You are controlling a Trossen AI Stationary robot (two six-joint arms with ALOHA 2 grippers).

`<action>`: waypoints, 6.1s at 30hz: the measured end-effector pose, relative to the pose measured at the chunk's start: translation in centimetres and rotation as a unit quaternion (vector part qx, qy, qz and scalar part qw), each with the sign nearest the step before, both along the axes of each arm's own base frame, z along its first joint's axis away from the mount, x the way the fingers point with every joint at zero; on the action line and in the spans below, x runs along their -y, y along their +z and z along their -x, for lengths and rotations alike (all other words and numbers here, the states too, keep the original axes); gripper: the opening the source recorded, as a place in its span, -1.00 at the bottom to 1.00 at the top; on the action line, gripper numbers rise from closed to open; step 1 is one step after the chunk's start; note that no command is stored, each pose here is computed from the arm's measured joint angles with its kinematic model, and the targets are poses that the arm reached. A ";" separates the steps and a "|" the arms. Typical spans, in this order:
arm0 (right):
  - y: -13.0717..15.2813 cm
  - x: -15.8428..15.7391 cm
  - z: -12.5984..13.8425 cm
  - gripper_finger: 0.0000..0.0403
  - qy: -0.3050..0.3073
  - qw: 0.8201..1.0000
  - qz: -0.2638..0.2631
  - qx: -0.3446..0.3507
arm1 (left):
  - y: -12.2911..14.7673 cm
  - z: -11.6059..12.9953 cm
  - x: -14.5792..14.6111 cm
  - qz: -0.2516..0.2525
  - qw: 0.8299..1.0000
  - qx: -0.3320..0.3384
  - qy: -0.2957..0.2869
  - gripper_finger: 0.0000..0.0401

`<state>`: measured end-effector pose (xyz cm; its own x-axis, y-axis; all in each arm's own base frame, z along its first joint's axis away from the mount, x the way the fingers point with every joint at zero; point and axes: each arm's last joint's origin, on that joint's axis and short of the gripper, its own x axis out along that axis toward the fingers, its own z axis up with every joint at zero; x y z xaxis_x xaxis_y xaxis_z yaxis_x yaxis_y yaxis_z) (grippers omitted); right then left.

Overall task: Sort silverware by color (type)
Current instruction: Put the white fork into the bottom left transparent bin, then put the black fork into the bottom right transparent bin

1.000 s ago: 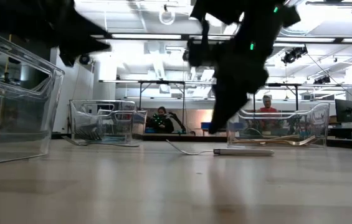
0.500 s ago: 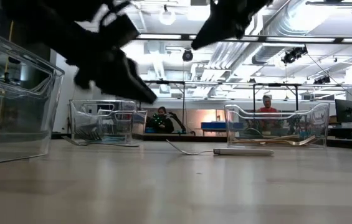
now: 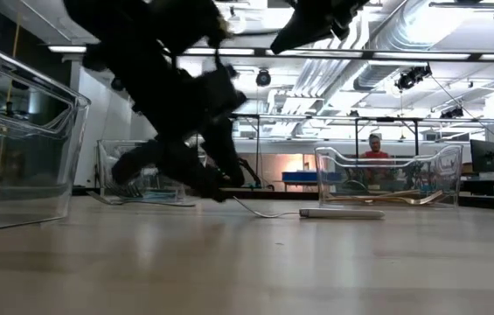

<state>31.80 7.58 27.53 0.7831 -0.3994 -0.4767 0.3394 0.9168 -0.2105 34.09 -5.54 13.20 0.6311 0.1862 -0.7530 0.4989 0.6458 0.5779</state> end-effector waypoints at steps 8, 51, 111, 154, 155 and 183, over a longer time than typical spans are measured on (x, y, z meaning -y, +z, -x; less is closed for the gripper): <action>0.0 -0.1 0.0 -1.00 0.002 1.000 -0.001 0.001 | -1.0 -1.8 -0.6 -0.022 0.998 -0.041 -0.032 -0.14; -2.1 -0.7 2.6 -1.00 -0.035 0.990 0.024 -0.131 | 10.6 7.2 2.9 0.082 0.991 0.056 0.091 -1.00; -7.7 3.0 3.7 -1.00 0.254 0.933 -0.074 0.244 | 13.4 17.0 5.7 0.409 0.908 0.059 0.068 -1.00; -8.0 3.1 3.8 -1.00 0.242 0.939 -0.073 0.234 | 12.7 20.6 10.3 0.383 0.835 -0.283 0.274 -0.95; -8.0 3.1 3.8 -1.00 0.241 0.939 -0.072 0.234 | 12.7 20.4 10.2 0.385 0.833 -0.281 0.280 -0.94; -7.9 3.1 3.7 -1.00 0.241 0.938 -0.072 0.236 | 17.3 12.2 0.5 0.251 0.889 0.073 0.376 -0.21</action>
<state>28.06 4.46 19.63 0.9938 0.0984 -0.0523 -0.0987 0.9951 -0.0032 21.90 -6.08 30.47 0.5678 0.2604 -0.7809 -0.2401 0.9598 0.1454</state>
